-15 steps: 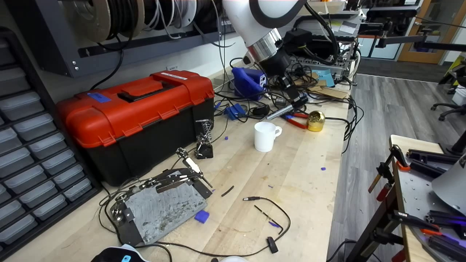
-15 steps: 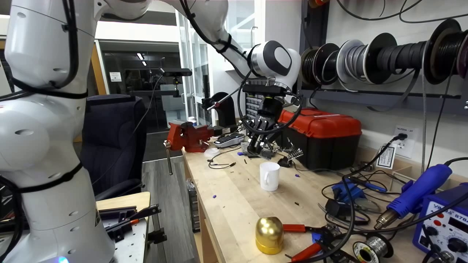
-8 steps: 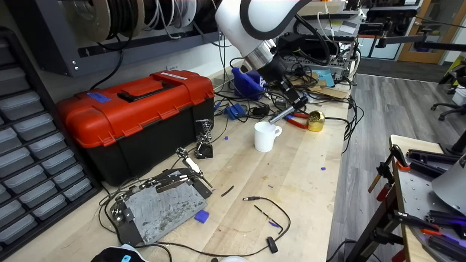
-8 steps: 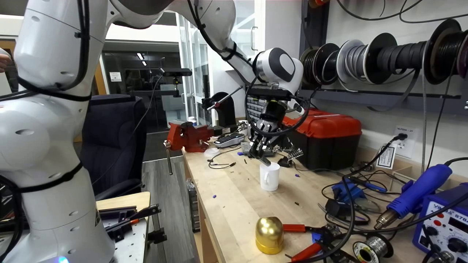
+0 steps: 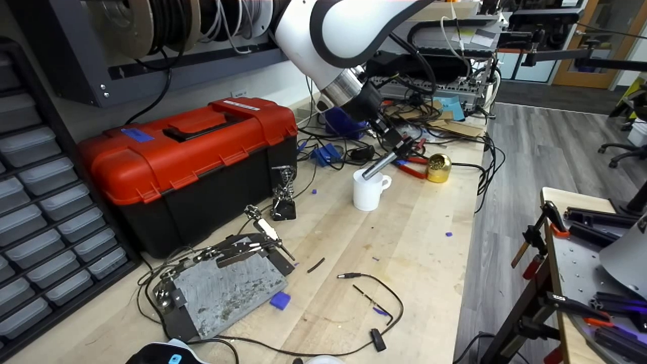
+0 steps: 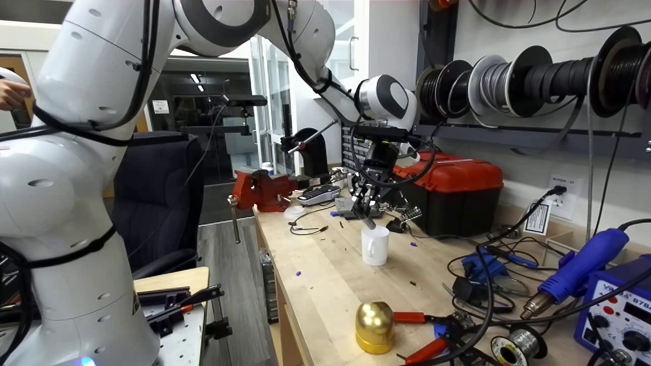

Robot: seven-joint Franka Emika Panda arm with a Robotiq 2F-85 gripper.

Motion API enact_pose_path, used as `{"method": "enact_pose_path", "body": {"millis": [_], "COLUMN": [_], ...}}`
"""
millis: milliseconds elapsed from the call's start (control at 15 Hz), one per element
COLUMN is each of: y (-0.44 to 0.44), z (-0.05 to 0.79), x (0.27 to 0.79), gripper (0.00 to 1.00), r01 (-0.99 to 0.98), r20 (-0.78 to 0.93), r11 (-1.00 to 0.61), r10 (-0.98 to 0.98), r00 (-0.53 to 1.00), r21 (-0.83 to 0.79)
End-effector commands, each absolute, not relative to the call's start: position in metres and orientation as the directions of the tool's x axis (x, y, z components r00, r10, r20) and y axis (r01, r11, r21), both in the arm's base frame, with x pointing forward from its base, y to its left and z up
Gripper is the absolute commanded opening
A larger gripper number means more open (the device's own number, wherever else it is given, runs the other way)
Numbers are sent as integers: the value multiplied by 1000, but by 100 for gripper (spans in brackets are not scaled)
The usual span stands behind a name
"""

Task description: Put the marker inside the mug cup

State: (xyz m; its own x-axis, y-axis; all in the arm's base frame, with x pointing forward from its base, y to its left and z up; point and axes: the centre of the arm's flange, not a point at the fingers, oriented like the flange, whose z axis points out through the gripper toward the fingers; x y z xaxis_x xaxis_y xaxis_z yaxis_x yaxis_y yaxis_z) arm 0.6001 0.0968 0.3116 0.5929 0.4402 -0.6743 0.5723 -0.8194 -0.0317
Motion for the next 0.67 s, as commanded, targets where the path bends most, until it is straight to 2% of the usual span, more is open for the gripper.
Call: {"method": "enact_pose_path", "body": {"millis": [0,133,200,267,600], "y": [110,115,117,118,121], "z": [309,305,305,304,309], "x": [610,608,608,607,608], "gripper": [6,6,51,51,81], "r01": [630,653,661,673,699], "r20": [-734,-756,-764,-768,-768], "r11": [-775,-755,-748,-737,-713], "r10": [455,461,462,466,483], "r00": [504,465,451,438,421], "r21": [-47,-59,-62,-64,-65]}}
